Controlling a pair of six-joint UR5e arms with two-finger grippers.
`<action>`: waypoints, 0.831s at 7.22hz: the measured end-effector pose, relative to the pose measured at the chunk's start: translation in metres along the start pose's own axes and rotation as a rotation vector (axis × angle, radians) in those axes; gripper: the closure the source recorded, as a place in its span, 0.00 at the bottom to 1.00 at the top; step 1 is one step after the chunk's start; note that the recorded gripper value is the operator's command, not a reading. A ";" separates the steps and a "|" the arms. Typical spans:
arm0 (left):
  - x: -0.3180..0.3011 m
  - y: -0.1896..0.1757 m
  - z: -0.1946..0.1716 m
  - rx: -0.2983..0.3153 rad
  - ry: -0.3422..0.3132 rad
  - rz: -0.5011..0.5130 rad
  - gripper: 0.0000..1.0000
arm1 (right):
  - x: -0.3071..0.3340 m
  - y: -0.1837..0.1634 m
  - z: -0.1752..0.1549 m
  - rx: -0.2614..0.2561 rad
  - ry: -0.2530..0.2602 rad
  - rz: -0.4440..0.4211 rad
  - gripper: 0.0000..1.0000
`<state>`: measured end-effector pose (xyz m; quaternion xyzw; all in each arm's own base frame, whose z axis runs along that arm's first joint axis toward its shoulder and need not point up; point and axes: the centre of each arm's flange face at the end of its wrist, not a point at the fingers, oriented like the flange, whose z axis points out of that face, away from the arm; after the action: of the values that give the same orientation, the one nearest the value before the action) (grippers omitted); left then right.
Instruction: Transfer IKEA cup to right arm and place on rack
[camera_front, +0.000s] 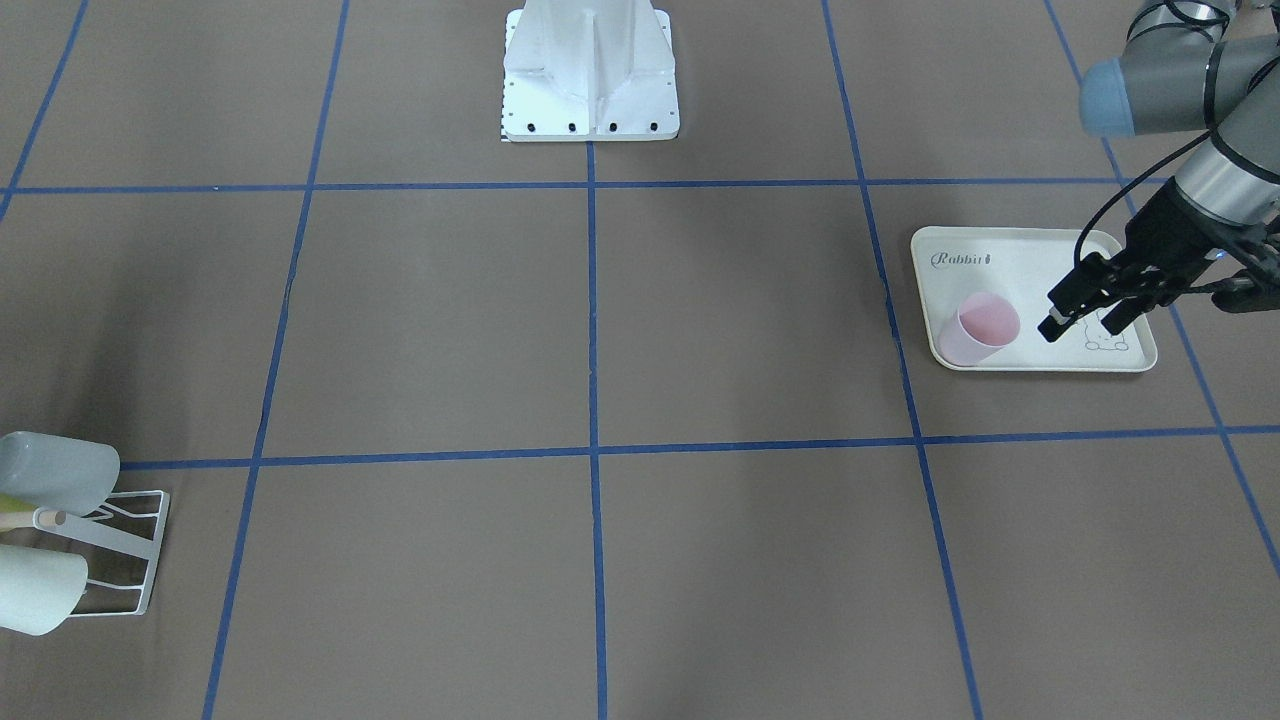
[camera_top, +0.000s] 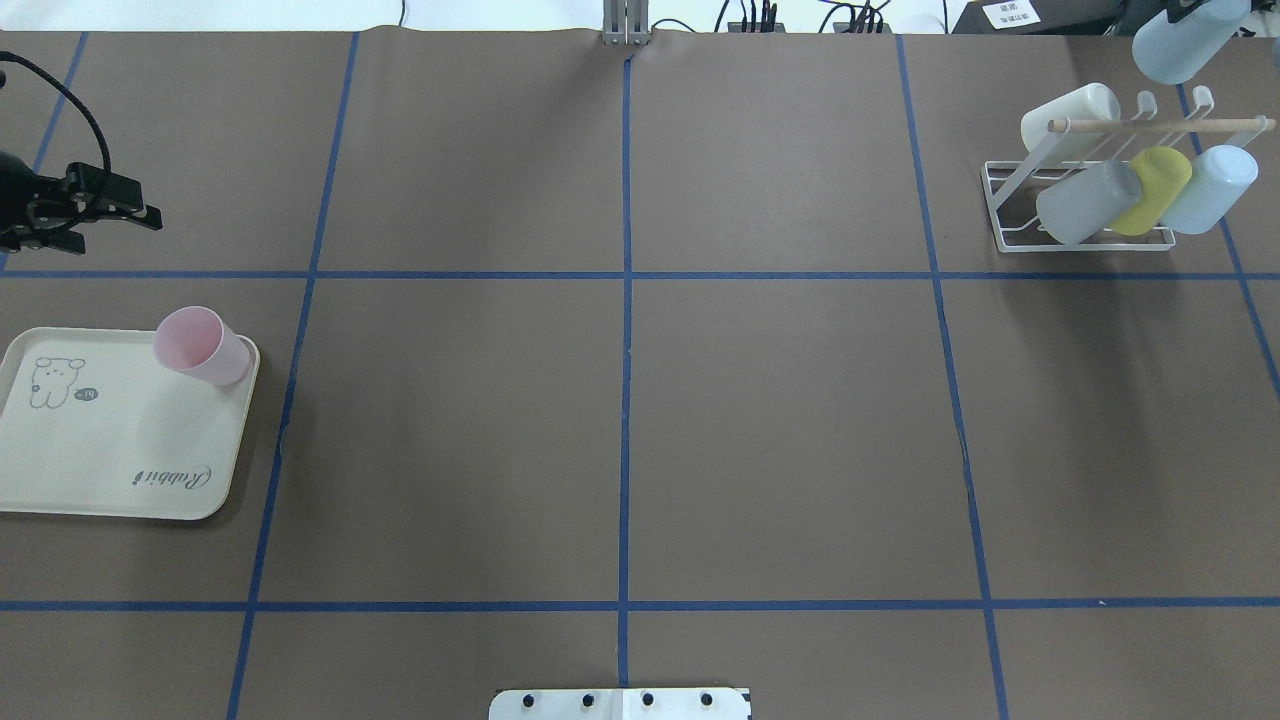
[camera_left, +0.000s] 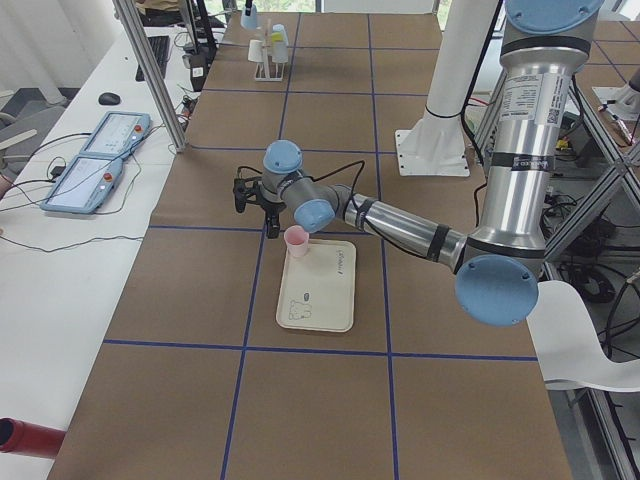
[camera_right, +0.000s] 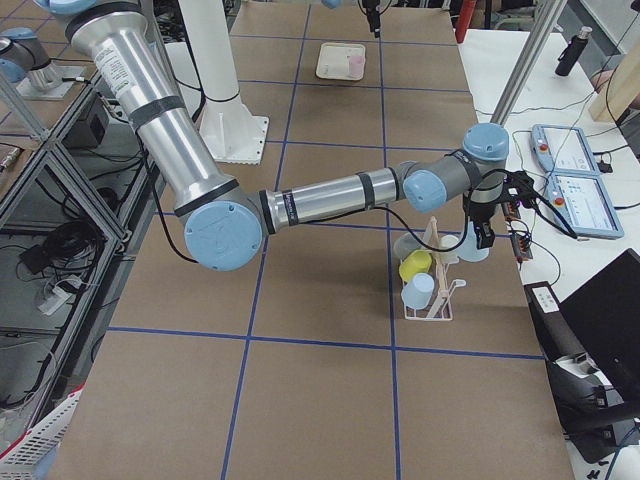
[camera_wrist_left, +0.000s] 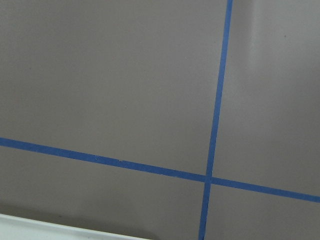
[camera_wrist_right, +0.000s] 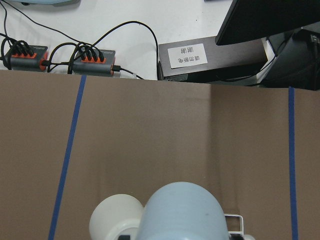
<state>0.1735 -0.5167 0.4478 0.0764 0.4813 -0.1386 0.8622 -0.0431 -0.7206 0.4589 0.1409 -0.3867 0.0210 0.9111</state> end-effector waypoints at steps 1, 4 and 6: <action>0.000 0.000 0.000 0.001 -0.001 0.000 0.02 | 0.004 0.001 0.006 -0.015 -0.003 0.009 1.00; 0.000 0.001 0.001 -0.001 -0.002 -0.001 0.02 | 0.011 0.004 0.022 -0.046 -0.002 0.025 1.00; 0.000 0.001 0.001 -0.001 -0.001 -0.004 0.02 | 0.014 0.006 0.027 -0.060 -0.009 0.033 1.00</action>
<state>0.1747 -0.5160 0.4483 0.0750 0.4809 -0.1401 0.8623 -0.0529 -0.7233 0.4883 0.1073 -0.3936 0.0237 0.9127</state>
